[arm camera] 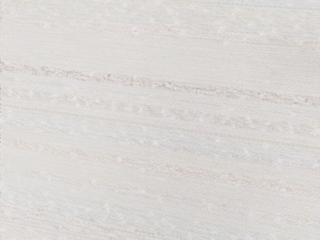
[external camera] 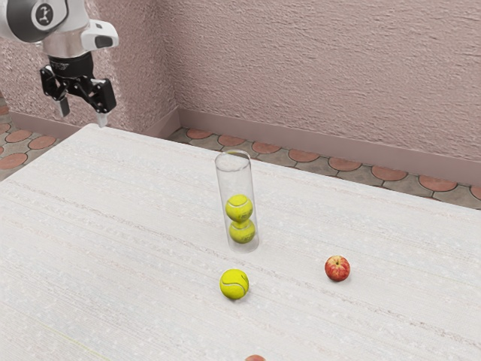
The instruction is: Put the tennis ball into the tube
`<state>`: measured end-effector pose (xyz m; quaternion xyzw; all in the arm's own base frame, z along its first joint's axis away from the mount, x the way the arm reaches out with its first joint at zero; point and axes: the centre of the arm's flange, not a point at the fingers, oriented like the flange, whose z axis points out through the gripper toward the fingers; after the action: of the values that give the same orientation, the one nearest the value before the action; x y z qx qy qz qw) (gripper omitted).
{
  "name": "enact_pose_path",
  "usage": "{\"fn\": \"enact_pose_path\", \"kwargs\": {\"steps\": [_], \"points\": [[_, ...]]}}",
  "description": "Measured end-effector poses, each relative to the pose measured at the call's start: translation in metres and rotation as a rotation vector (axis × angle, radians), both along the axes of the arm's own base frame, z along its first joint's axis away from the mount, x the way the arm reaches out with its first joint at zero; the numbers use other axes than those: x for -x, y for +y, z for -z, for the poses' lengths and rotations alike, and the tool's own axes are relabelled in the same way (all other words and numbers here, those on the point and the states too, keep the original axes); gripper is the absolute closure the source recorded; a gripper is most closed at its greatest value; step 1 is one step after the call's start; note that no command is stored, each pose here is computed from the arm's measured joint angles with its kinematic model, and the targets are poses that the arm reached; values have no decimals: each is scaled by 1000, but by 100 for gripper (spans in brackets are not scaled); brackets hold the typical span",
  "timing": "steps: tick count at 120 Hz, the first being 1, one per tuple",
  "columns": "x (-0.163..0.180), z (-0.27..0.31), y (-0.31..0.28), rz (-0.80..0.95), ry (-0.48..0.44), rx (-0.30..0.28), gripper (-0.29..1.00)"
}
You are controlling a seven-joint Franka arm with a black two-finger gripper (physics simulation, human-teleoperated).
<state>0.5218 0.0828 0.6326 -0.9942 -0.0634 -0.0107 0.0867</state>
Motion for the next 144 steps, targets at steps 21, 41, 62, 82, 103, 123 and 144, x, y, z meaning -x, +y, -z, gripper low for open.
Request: {"fn": "enact_pose_path", "kwargs": {"steps": [21,41,62,82,103,123,144], "points": [[-1,-2,-5,7,-6,-3,0],[-13,35,-63,81,28,65,0],[-12,112,-123,108,83,161,0],[-11,176,-156,114,117,167,0],[-10,222,-200,156,148,153,0],[-10,264,-241,204,173,138,0],[-11,300,-260,215,189,131,0]]}}
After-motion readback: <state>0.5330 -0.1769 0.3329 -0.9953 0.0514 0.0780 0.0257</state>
